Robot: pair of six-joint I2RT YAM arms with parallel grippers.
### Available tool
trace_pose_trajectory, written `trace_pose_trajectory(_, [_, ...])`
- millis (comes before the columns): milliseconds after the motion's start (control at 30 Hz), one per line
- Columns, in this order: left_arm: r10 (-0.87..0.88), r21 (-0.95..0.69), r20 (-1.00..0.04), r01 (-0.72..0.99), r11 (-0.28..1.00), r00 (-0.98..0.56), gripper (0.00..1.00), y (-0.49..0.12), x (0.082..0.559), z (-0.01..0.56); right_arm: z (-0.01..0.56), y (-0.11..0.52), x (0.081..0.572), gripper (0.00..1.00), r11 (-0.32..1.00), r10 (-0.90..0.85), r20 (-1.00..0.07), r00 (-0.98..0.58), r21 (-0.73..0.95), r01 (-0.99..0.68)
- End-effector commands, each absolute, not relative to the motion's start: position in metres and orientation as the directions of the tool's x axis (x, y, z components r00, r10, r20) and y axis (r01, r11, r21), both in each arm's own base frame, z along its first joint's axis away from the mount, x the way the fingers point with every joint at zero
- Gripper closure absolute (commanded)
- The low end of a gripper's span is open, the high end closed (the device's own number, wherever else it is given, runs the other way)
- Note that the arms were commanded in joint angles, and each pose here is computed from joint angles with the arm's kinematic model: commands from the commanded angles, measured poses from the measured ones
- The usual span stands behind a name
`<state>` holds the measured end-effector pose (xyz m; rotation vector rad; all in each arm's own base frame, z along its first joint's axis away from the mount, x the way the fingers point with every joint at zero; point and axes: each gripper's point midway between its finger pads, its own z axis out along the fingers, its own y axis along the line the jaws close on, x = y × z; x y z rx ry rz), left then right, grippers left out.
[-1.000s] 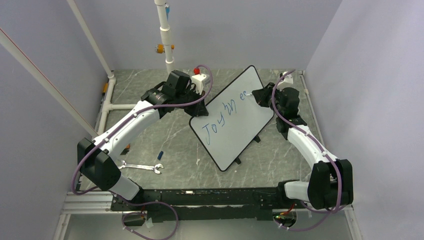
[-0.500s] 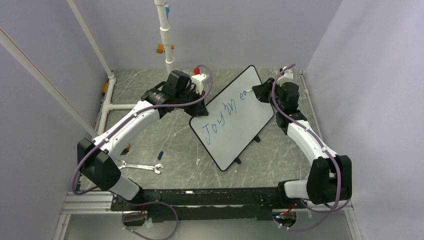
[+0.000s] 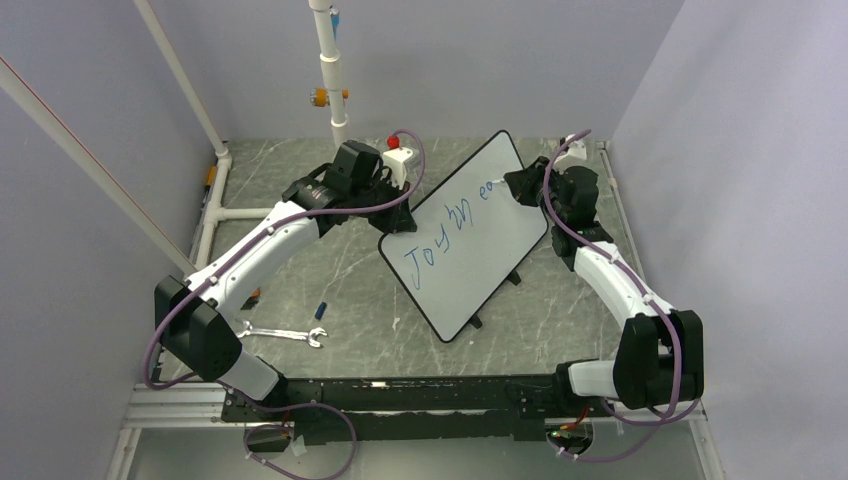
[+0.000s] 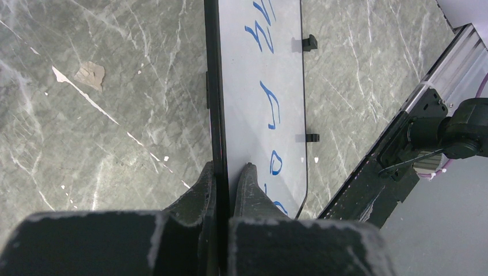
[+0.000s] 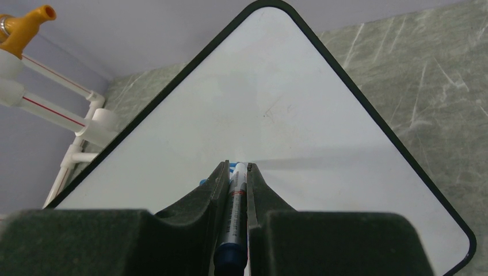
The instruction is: Write a sentence on the whiteboard
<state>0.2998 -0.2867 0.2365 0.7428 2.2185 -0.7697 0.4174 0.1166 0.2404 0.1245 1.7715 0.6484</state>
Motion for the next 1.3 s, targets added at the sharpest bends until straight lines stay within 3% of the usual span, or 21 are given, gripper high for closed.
trace_pose_trajectory(0, [0.509, -0.002, -0.700, 0.714, 0.700, -0.501, 1.00, -0.248, 0.323, 0.198, 0.225, 0.117, 0.411, 1.00, 0.845, 0.398, -0.850, -0.343, 0.486, -0.223])
trace_pose_trajectory(433, [0.509, -0.003, -0.699, 0.715, 0.699, -0.502, 1.00, -0.248, 0.323, 0.198, 0.223, 0.105, 0.408, 1.00, 0.875, 0.381, -0.863, -0.331, 0.453, -0.173])
trace_pose_trajectory(1267, [0.507, -0.001, -0.704, 0.715, 0.699, -0.497, 1.00, -0.247, 0.322, 0.200, 0.292, 0.088, 0.413, 1.00, 0.880, 0.430, -0.893, -0.131, 0.447, -0.160])
